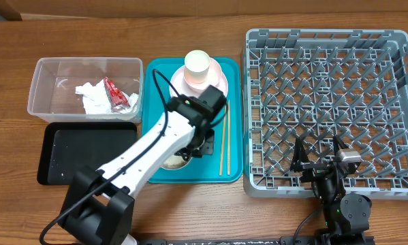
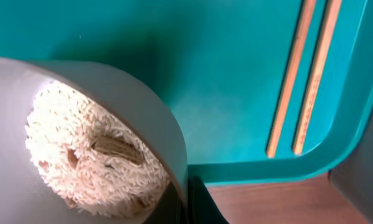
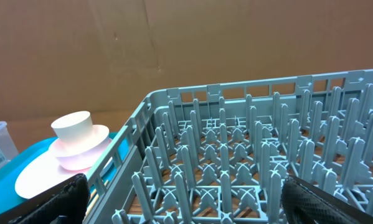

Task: Sort waste into correct bins and load items into the dishwasher
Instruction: 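Lift the rice bowl and carry it over the black tray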

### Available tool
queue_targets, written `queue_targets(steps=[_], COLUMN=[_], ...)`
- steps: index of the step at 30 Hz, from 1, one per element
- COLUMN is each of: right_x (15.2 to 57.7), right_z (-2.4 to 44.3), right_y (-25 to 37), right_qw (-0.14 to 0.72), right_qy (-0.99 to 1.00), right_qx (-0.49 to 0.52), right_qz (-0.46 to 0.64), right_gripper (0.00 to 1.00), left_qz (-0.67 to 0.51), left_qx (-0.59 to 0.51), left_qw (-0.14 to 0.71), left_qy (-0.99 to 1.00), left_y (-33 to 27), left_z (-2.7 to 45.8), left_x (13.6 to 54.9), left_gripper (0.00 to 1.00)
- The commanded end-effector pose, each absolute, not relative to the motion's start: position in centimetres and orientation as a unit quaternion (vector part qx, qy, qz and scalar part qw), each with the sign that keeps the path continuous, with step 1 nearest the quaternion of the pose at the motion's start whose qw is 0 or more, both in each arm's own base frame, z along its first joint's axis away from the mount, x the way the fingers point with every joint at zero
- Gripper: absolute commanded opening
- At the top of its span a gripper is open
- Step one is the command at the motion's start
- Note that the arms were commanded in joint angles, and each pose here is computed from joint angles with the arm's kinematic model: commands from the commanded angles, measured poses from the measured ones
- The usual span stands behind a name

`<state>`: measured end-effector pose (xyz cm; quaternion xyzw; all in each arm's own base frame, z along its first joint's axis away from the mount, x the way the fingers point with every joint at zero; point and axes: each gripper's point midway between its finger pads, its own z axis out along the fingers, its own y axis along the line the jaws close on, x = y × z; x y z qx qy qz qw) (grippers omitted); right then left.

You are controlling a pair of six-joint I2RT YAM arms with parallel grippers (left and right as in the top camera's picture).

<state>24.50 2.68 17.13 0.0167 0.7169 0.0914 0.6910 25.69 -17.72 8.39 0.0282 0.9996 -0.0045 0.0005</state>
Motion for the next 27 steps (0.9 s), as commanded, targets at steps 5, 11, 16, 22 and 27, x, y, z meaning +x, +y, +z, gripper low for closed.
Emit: queue_targets(steps=[5, 11, 16, 22, 27], right_x=[24.5, 24.5, 24.5, 24.5, 24.5], right_z=[17.0, 17.0, 17.0, 17.0, 17.0], right_y=[2.7, 2.7, 2.7, 2.7, 2.7], right_qw=[0.694, 0.694, 0.694, 0.694, 0.694], right_qy=[0.714, 0.714, 0.714, 0.714, 0.714], right_qx=[0.015, 0.015, 0.015, 0.015, 0.015], right_qz=[0.091, 0.091, 0.091, 0.091, 0.091], right_gripper=[1.00, 1.00, 1.00, 1.00, 1.00], left_qz=[-0.046, -0.070, -0.106, -0.163, -0.239], left_qx=[0.017, -0.009, -0.045, -0.071, -0.083], left_qw=[0.000, 0.051, 0.090, 0.099, 0.111], left_qy=[0.999, 0.996, 0.989, 0.979, 0.961], left_y=[-15.1, -12.3, -9.2, -5.0, -3.4], left_z=[12.8, 17.3, 20.2, 21.1, 21.1], left_x=[26.5, 25.9, 25.8, 26.0, 26.6], left_gripper=[0.04, 0.04, 0.04, 0.04, 0.04])
